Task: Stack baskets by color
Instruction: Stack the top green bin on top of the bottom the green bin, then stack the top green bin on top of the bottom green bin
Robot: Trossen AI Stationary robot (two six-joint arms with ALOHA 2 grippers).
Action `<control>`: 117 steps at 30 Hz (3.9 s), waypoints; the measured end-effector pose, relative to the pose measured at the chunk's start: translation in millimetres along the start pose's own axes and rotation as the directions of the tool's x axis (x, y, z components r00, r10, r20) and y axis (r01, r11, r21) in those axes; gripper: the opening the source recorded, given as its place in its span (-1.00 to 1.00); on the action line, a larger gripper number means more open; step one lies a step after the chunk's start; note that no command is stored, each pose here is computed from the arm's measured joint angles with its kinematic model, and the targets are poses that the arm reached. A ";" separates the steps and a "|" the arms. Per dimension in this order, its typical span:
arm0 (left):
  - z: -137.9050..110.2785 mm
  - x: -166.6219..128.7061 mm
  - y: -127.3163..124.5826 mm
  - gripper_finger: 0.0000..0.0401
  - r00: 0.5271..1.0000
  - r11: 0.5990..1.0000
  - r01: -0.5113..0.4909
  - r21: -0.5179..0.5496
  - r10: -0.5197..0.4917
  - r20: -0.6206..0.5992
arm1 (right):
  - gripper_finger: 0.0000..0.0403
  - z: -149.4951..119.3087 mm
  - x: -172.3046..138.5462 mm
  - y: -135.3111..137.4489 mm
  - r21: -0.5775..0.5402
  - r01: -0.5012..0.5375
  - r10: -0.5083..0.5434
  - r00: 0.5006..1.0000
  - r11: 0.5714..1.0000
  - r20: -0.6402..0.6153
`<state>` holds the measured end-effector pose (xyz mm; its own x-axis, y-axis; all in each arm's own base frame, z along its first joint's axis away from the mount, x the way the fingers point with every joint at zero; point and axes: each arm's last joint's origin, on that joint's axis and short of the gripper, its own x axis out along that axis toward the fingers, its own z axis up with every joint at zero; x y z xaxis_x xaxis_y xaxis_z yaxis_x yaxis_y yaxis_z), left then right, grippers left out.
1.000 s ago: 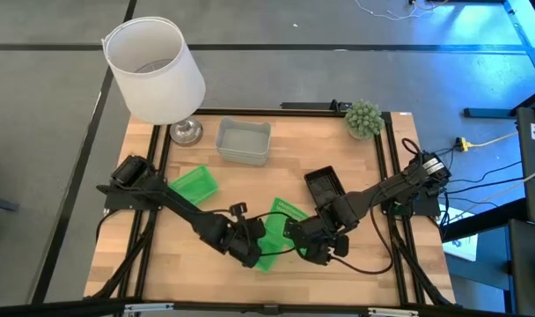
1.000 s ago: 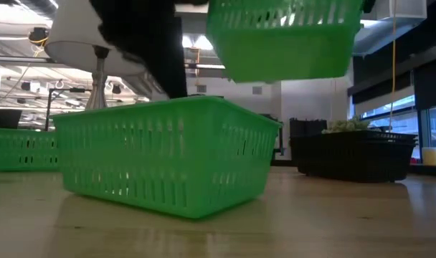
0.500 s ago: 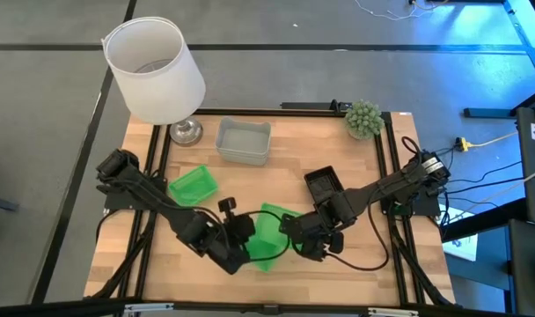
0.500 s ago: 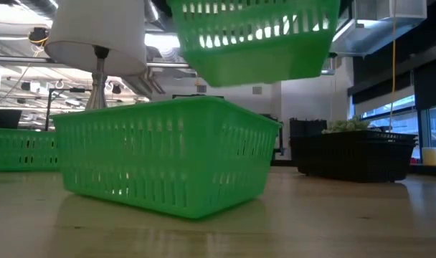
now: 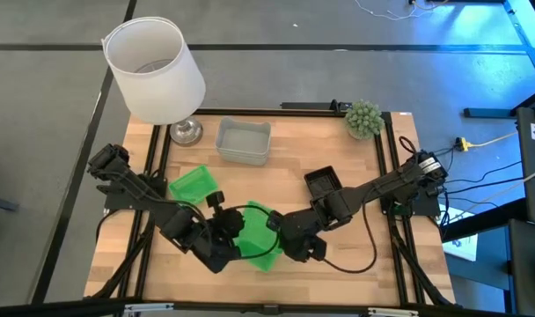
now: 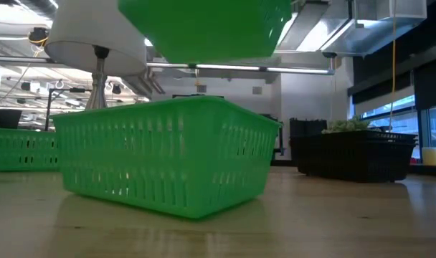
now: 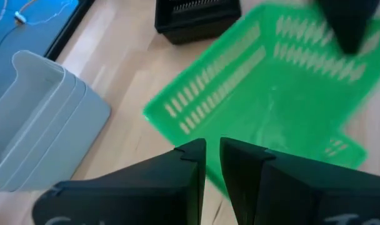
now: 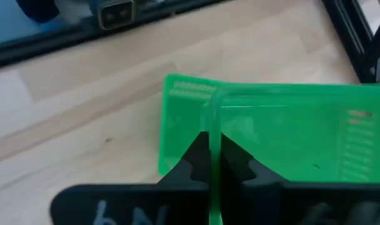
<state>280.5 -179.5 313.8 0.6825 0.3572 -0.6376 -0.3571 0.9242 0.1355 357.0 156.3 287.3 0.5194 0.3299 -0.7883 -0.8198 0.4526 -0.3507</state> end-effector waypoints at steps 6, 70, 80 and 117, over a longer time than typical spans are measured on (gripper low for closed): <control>3.4 -26.9 14.3 -0.81 0.999 0.999 0.031 -0.006 -0.031 0.033 | -1.00 -7.7 30.8 -5.3 0.077 -0.006 0.008 1.000 0.997 -0.022; 0.1 -68.4 58.2 -0.81 0.999 0.999 -0.026 0.025 0.025 0.046 | -0.65 0.4 89.7 9.8 0.203 -0.085 0.073 0.995 0.976 0.066; -3.2 -68.4 59.8 -0.81 1.000 1.000 -0.018 -0.022 0.018 -0.001 | -0.53 11.3 76.7 0.4 0.247 -0.052 0.043 0.998 0.968 0.042; 1.2 -26.8 108.4 -0.51 0.918 0.915 -0.230 -0.331 0.092 -0.386 | -0.53 44.8 -100.3 -37.7 0.400 -0.087 0.150 0.980 0.912 -0.130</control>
<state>224.3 -88.7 346.5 0.3473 0.3602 -0.8658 -0.6949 0.7188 0.0203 346.6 143.2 402.3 0.3551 0.2838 -0.8907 -0.6966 0.7158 -0.0496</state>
